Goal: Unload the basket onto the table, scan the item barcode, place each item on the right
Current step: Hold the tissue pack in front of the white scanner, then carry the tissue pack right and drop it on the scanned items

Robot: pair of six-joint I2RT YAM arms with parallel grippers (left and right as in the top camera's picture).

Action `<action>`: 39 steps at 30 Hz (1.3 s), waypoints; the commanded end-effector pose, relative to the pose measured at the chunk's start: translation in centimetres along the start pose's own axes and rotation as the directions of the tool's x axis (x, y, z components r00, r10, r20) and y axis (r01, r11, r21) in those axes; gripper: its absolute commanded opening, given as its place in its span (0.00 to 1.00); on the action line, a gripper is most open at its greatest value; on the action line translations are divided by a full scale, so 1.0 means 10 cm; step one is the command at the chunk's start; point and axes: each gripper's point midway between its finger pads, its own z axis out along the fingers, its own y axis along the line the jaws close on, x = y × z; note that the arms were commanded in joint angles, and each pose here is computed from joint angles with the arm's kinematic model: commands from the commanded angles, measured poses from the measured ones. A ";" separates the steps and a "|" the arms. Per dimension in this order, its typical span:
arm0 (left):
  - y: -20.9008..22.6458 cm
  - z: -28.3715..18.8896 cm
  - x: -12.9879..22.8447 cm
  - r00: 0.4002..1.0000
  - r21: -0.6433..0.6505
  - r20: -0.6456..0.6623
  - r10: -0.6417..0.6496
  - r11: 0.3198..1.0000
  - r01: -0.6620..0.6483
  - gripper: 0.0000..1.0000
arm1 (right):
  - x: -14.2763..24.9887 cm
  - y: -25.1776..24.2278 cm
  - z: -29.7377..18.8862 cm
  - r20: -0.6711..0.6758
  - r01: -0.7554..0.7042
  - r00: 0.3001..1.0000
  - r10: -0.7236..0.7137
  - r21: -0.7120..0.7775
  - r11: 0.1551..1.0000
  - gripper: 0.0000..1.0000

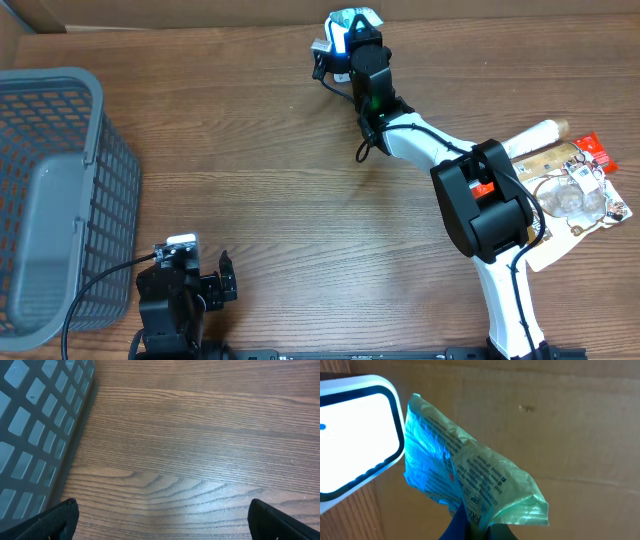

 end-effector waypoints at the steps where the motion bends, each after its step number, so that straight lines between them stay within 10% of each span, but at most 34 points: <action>1: -0.01 0.00 -0.01 1.000 0.006 0.005 0.014 1.000 -0.015 0.99 | 0.03 -0.76 -0.15 -0.017 -0.182 0.982 0.186 0.124 0.975 0.04; 10: -0.01 0.00 -0.01 1.000 0.006 0.006 0.014 1.000 -0.014 0.99 | 0.20 -1.54 -0.87 -0.074 -0.547 0.835 0.546 -0.002 0.837 0.04; 22: -0.01 0.00 -0.01 1.000 0.006 0.006 0.014 1.000 -0.014 1.00 | 0.85 -1.58 -2.19 -0.380 -0.876 0.241 0.893 -0.480 0.033 0.04; 28: -0.01 0.00 -0.01 1.000 0.006 0.006 0.014 1.000 -0.014 0.99 | 1.94 -1.11 -2.44 -0.692 -0.928 -0.163 0.703 -0.134 -0.347 0.04; 39: -0.01 0.00 -0.01 1.000 0.006 0.005 0.014 1.000 -0.015 1.00 | 3.30 0.28 -2.72 -0.723 -0.793 -0.580 0.376 0.396 -0.463 0.04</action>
